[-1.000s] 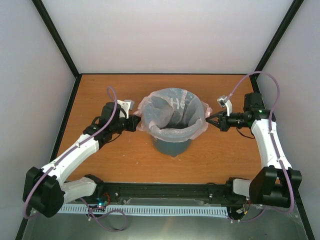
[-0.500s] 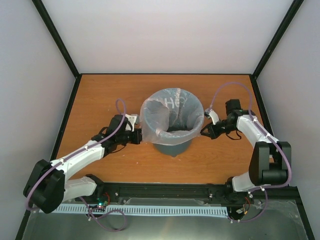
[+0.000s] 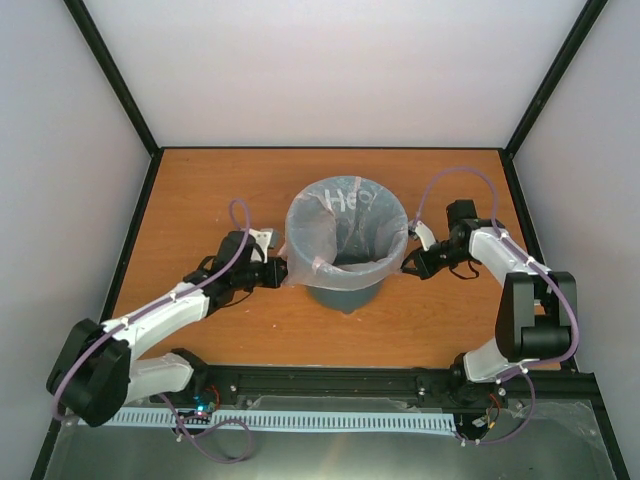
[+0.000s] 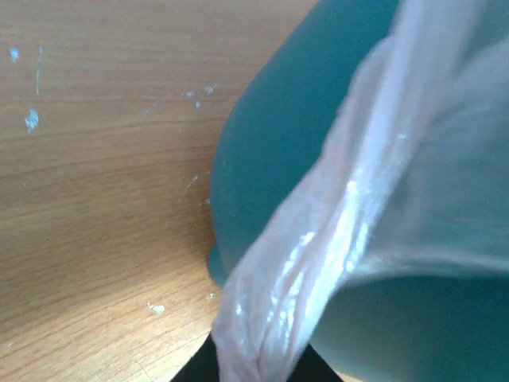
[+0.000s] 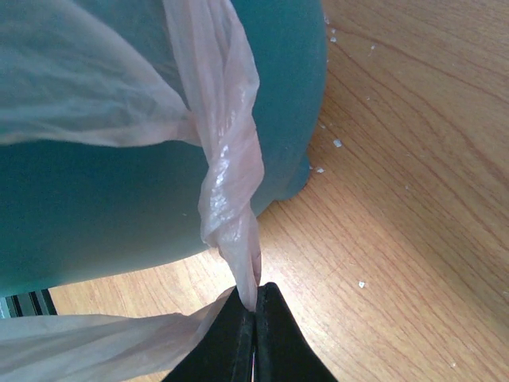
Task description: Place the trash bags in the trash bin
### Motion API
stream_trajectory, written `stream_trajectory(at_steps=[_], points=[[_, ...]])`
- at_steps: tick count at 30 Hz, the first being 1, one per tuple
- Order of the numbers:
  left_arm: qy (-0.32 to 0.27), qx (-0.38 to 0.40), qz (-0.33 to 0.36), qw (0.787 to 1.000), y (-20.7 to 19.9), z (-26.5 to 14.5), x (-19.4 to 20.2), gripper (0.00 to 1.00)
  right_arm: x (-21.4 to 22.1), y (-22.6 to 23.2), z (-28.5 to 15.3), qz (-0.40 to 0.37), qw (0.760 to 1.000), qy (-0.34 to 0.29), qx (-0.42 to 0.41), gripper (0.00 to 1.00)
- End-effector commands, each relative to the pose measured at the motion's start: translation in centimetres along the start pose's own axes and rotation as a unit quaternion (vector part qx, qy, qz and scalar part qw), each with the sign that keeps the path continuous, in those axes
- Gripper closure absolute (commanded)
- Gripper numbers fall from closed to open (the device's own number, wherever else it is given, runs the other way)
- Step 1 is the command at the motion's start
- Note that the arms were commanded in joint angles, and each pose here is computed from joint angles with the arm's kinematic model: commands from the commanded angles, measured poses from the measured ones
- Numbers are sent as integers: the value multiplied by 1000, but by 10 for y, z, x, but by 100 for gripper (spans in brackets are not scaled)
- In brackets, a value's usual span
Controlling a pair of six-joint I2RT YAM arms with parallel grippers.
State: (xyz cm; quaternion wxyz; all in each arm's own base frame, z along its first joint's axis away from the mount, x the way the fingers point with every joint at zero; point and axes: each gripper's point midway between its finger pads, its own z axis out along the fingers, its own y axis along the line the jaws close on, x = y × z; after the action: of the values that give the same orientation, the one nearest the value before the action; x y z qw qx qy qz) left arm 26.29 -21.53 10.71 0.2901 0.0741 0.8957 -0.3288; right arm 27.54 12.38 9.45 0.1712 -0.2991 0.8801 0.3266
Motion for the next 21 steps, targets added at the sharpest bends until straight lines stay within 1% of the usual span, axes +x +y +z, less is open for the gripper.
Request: stream_trajectory(at_steps=[1, 5, 7, 8, 11, 12, 15, 16, 19, 21], points=[[-44, 2, 7, 999, -12, -18, -19, 99, -1, 3, -4, -14, 1000, -5, 8, 97], [-63, -19, 9, 998, -8, -33, -24, 99, -8, 6, -14, -29, 999, -20, 26, 97], [-70, -31, 11, 997, -6, -39, -26, 96, -10, 6, -19, -34, 998, -26, 36, 97], [-73, -38, 11, 997, -4, -42, -27, 90, -12, 7, -22, -37, 998, -30, 41, 96], [-71, -78, 5, 994, 7, -50, -27, 56, -15, 6, -28, -44, 997, -38, 59, 94], [-71, -87, 4, 994, 9, -53, -27, 49, -17, 6, -30, -46, 996, -41, 64, 93], [-72, -106, 0, 992, 15, -59, -26, 39, -19, 4, -35, -50, 995, -46, 80, 84], [-72, -111, -2, 991, 16, -61, -26, 38, -20, 4, -37, -50, 994, -46, 85, 82], [-87, -134, -27, 987, 23, -73, -28, 29, -22, 6, -45, -49, 993, -53, 94, 80], [-102, -138, -30, 985, 22, -82, -31, 28, -24, 11, -52, -52, 992, -60, 98, 73]])
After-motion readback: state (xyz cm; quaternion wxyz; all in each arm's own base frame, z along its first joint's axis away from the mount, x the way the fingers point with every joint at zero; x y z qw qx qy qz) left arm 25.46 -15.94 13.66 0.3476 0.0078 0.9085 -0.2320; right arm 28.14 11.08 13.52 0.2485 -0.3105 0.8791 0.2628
